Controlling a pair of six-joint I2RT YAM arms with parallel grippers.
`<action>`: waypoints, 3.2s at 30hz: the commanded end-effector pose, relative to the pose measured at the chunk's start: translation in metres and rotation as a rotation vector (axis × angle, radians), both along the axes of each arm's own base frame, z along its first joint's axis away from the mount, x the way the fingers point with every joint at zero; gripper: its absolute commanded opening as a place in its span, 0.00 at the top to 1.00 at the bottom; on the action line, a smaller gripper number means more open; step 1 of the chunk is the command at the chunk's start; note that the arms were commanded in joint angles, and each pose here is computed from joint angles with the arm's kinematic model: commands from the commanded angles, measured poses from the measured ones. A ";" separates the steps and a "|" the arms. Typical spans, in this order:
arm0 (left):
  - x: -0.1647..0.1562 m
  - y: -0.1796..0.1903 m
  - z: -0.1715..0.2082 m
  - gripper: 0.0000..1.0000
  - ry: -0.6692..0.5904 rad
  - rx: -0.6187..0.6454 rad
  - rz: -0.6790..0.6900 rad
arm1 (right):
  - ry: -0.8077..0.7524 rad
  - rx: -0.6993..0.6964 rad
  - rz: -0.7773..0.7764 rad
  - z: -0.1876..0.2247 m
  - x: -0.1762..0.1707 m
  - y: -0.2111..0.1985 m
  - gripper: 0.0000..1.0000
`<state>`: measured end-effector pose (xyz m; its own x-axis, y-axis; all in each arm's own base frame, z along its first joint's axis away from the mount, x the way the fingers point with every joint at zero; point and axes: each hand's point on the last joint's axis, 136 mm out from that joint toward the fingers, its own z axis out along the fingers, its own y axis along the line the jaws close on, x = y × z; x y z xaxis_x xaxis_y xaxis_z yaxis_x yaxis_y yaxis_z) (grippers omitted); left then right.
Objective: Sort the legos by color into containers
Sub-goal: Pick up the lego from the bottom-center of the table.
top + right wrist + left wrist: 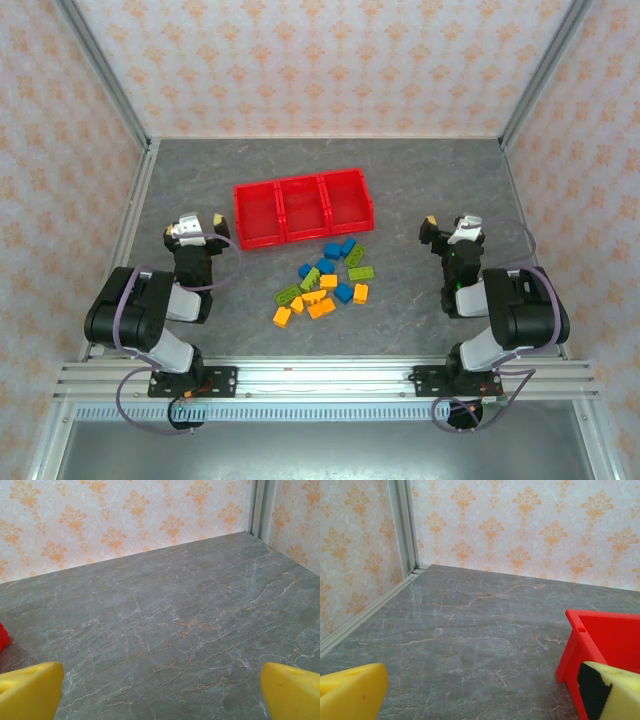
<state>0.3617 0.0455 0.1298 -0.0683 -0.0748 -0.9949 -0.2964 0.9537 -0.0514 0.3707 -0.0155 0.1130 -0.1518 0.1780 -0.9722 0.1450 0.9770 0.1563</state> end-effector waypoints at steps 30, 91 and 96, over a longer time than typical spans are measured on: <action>-0.011 0.016 0.083 0.01 -0.078 -0.096 0.195 | 0.063 0.249 -0.360 0.053 -0.015 -0.049 0.00; -0.104 -0.137 0.089 0.01 0.354 -0.500 -0.518 | 1.120 0.209 0.002 -0.090 -0.142 0.210 0.48; -0.104 -0.137 0.087 0.01 0.360 -0.511 -0.515 | 1.135 0.180 0.011 -0.094 -0.147 0.204 0.55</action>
